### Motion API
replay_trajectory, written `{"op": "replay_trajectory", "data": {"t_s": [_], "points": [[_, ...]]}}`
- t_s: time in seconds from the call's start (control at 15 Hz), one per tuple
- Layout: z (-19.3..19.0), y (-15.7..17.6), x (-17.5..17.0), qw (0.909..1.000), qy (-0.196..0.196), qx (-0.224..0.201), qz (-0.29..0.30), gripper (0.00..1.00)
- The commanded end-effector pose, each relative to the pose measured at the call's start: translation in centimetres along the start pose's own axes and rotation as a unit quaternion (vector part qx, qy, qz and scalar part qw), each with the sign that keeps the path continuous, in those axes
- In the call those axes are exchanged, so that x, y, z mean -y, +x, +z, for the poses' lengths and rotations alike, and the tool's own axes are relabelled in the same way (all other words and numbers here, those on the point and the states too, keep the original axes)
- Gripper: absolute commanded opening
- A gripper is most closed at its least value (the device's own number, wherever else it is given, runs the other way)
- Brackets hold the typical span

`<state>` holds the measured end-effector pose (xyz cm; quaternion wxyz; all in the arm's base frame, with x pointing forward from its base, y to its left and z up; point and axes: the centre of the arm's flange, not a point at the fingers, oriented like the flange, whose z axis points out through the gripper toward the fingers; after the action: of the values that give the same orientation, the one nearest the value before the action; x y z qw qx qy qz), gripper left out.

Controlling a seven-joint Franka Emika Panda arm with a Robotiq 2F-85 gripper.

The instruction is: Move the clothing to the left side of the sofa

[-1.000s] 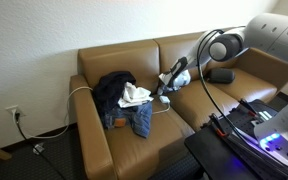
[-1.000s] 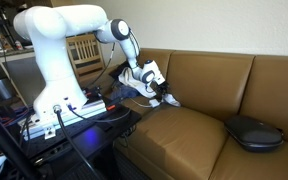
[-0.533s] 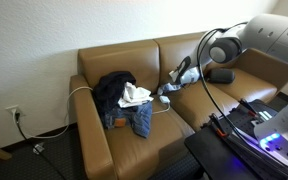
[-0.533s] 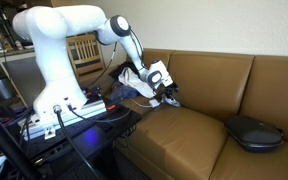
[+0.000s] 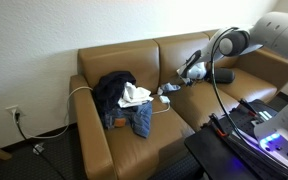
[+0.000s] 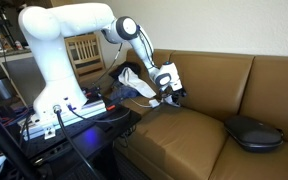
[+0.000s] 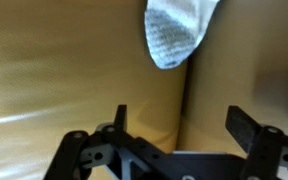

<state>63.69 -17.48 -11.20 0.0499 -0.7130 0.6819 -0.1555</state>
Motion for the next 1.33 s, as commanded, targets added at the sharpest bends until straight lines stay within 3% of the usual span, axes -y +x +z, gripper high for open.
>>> {"op": "replay_trajectory", "data": {"t_s": [0.0,0.2,0.4,0.6,0.8,1.0,1.07,1.13,1.27], "points": [[3.5,2.9,0.5,0.9952,-0.003,0.098,0.002,1.0],[4.6,8.4,2.7,0.9853,0.002,0.162,0.055,1.0],[4.9,13.0,3.7,0.9679,-0.014,0.231,0.099,1.0],[0.0,14.7,4.7,0.9439,-0.017,0.309,0.116,1.0],[-6.9,15.1,6.2,0.9274,0.028,0.365,0.075,1.0],[-11.6,15.8,6.5,0.9242,0.084,0.372,0.009,1.0],[-13.1,16.4,6.4,0.9315,0.114,0.345,0.009,1.0],[-9.3,16.2,7.8,0.9348,0.072,0.347,0.022,1.0],[-10.8,17.4,8.5,0.9351,0.093,0.342,0.01,1.0]]}}
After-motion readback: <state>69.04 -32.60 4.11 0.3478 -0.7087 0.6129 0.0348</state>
